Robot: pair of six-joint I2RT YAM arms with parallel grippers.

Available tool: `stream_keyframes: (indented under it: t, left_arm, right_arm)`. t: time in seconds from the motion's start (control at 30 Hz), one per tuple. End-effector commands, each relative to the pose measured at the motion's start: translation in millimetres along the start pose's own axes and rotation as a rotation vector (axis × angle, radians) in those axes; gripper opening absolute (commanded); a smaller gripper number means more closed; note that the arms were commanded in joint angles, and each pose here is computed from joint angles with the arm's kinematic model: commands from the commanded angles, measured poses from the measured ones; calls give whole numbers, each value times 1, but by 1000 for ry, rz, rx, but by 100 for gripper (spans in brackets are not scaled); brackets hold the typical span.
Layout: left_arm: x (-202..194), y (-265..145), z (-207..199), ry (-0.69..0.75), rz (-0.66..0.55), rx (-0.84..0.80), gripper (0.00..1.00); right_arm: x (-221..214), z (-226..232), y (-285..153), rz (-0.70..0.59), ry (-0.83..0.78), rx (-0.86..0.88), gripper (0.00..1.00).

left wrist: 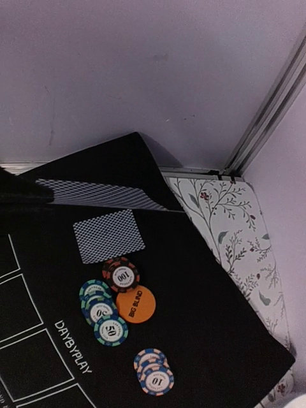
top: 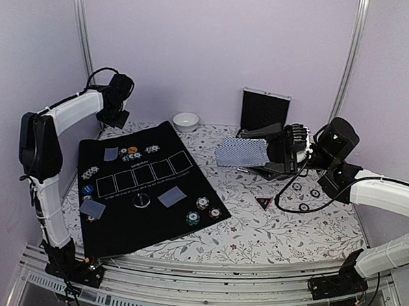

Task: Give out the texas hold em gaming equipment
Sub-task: Distribute the poker card in the big blind area.

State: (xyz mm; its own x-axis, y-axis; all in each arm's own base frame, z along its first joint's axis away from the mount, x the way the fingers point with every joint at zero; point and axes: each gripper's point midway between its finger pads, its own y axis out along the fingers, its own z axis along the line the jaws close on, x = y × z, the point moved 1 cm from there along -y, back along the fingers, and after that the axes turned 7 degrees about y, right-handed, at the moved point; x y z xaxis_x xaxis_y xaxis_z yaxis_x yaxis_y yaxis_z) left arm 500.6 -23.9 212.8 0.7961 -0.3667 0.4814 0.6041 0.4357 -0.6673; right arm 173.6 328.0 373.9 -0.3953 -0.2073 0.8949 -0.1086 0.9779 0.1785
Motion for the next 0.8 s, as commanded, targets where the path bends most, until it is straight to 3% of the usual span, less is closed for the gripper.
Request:
stream_keyframes:
  t: [0.0,0.27,0.77]
  left_arm:
    - [-15,25,-8,0,80,15,0]
    - [-46,56,-23,27,181,96,0]
    - [-62,80,-50,80,171,171,0]
  right_arm:
    - [23,-3,-4,-42,-53,-22,60]
    - [22,-2,-5,-40,-53,-24,60]
    - [23,-2,-6,-41,-52,-24,60]
